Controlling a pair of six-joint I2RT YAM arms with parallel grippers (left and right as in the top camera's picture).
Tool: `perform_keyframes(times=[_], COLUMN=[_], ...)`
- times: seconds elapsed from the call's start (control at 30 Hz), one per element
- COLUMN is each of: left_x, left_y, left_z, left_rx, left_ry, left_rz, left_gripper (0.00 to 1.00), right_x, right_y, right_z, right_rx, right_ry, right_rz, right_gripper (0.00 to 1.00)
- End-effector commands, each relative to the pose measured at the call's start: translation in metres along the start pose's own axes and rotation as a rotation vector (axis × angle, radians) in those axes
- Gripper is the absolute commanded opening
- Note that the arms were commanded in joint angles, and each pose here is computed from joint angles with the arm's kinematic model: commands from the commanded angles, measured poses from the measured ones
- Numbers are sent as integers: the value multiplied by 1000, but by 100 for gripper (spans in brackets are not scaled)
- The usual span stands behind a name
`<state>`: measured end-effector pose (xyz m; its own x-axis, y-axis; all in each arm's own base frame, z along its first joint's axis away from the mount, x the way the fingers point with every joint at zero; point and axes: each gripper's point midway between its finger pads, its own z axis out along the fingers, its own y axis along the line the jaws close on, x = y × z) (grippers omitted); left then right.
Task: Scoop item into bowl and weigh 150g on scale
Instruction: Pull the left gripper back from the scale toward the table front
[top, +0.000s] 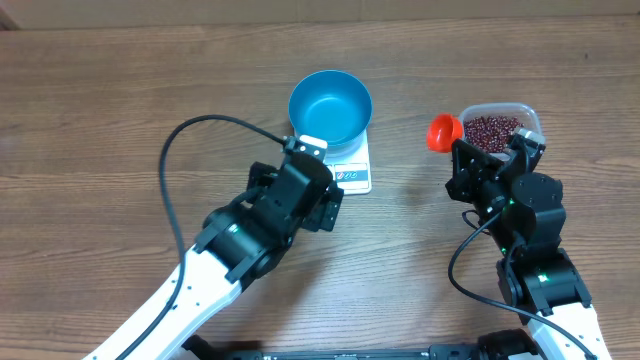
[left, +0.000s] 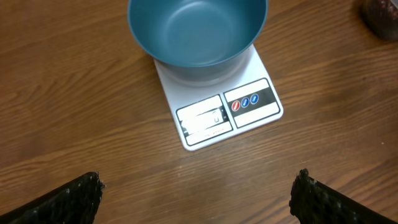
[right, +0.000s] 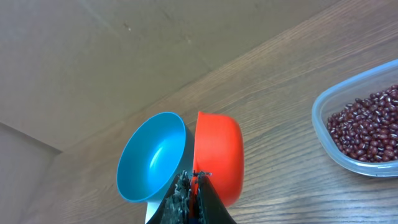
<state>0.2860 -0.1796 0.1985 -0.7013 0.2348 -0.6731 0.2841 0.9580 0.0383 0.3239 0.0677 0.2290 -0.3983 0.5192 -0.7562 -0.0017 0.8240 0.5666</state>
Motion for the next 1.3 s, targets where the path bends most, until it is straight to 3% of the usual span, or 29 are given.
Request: perform_keyframes(times=[0.0,0.23,1.27], left_x=[2,10,16], left_y=[13,20,17], left_z=[-20,-36,-24], left_rx=[-12,-10,-21], left_ry=[-18,-10,34], left_rz=[5,-4,11], left_gripper=[99,99,99], right_x=[-11,-11,-11], right_y=[7,7,7], right_z=[-2,-2,-2], right_rx=[-12,-12,-12], right_ry=[-23,-24,-24], right_rz=[-5,-6,-6], right_gripper=[4,4,4])
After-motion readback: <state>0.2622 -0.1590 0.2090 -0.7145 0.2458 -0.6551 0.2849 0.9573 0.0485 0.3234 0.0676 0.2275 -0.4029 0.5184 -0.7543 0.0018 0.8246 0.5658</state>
